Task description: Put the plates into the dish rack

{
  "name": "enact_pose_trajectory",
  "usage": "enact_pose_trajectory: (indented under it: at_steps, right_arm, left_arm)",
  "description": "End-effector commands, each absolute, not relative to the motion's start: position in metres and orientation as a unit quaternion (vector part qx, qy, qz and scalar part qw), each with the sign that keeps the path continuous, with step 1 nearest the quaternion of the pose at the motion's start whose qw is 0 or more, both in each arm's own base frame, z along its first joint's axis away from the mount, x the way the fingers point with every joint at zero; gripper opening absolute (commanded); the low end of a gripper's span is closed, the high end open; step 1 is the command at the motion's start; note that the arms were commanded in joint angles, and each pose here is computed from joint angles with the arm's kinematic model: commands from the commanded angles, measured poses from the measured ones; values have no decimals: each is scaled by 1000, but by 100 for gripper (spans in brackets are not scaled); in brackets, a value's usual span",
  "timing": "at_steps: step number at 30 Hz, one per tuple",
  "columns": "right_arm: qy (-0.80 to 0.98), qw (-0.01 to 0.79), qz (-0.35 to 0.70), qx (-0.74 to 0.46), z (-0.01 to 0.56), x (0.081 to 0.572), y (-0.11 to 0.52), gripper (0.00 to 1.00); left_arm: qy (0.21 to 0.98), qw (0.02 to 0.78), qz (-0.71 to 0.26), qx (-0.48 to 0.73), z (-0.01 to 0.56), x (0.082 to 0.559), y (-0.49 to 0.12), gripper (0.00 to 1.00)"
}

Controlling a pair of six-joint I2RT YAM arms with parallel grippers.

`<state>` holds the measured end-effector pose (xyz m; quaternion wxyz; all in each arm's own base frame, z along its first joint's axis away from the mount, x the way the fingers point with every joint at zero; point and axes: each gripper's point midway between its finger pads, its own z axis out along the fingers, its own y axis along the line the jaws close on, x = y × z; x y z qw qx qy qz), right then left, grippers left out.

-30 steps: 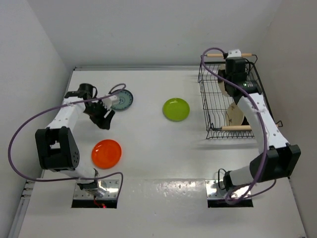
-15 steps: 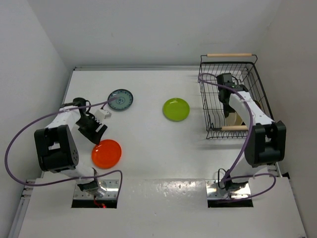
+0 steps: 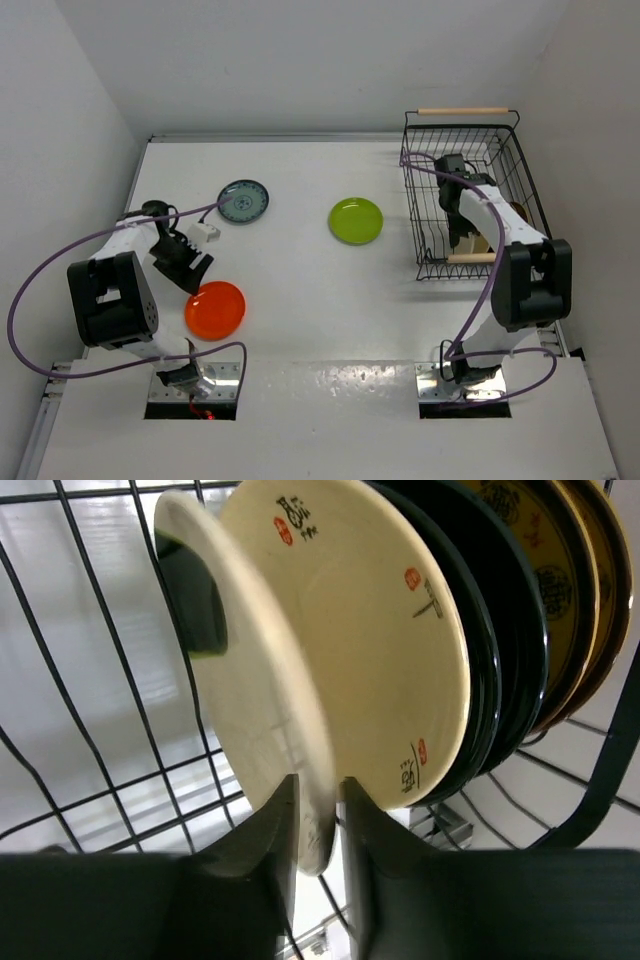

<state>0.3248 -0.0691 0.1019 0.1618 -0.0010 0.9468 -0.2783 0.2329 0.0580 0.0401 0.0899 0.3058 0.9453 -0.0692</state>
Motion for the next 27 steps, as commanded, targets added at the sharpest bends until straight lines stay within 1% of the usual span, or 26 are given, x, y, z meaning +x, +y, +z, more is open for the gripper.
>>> enact_pose_trajectory:
  at_steps: [1, 3, 4, 6, 7, 8, 10, 11, 12, 13, 14, 15, 16, 17, 18, 19, 20, 21, 22, 24, 26, 27]
  right_arm:
    - [944, 182, -275, 25, 120, 334, -71, 35]
    - [942, 192, -273, 27, 131, 337, -71, 45]
    - [942, 197, -270, 21, 135, 340, -69, 55]
    - [936, 229, -266, 16, 162, 352, -68, 66]
    - [937, 238, -255, 12, 168, 355, -64, 75]
    - [928, 277, -248, 15, 196, 369, -60, 78]
    - [924, 311, -223, 5, 216, 381, -47, 85]
    - [909, 362, -207, 7, 249, 393, -36, 90]
    - [900, 402, -168, -8, 266, 404, -10, 90]
    - [895, 415, -164, -1, 271, 409, -9, 90]
    - [886, 450, -109, -13, 282, 415, 15, 81]
    - [881, 466, -73, -34, 284, 418, 42, 70]
    - [875, 482, -34, -30, 281, 424, 60, 56]
    - [878, 477, 34, -36, 272, 424, 90, 32]
    - [883, 465, 58, -45, 253, 426, 115, 24]
    - [892, 444, 83, 3, 233, 431, 129, 23]
    - [896, 434, 94, 5, 225, 427, 148, 30]
    - [899, 426, 98, 20, 208, 425, 156, 40]
    - [898, 420, 107, 77, 198, 426, 161, 53]
    - [896, 424, 101, 86, 167, 421, 182, 67]
    - [889, 422, 84, 155, 143, 420, 185, 69]
    - [877, 430, 59, 204, 131, 425, 177, 70]
  left_arm:
    - [942, 118, -58, 310, 55, 243, 61, 80]
    - [943, 119, -57, 306, 55, 242, 63, 80]
    - [942, 124, -54, 306, 58, 246, 65, 80]
    - [944, 128, -51, 301, 60, 248, 68, 80]
    - [945, 132, -48, 296, 64, 251, 69, 80]
    - [947, 138, -44, 287, 67, 254, 72, 82]
    - [948, 150, -50, 276, 72, 259, 71, 82]
    - [950, 156, -47, 266, 76, 263, 72, 82]
    - [949, 173, -51, 258, 81, 270, 72, 82]
    - [950, 175, -56, 253, 81, 270, 70, 82]
    - [949, 187, -55, 249, 85, 277, 70, 82]
    - [952, 192, -58, 231, 86, 278, 71, 82]
    - [951, 208, -56, 224, 90, 286, 71, 82]
    - [951, 215, -53, 217, 93, 291, 72, 82]
    - [954, 218, -55, 198, 94, 292, 72, 82]
    - [955, 222, -54, 190, 95, 297, 73, 82]
    - [954, 231, -51, 184, 98, 302, 74, 82]
    - [955, 230, -52, 178, 98, 302, 73, 82]
    - [956, 230, -53, 173, 98, 302, 73, 82]
    - [955, 234, -51, 174, 101, 304, 74, 82]
    - [956, 230, -53, 173, 98, 304, 74, 82]
    - [955, 234, -51, 174, 101, 306, 75, 82]
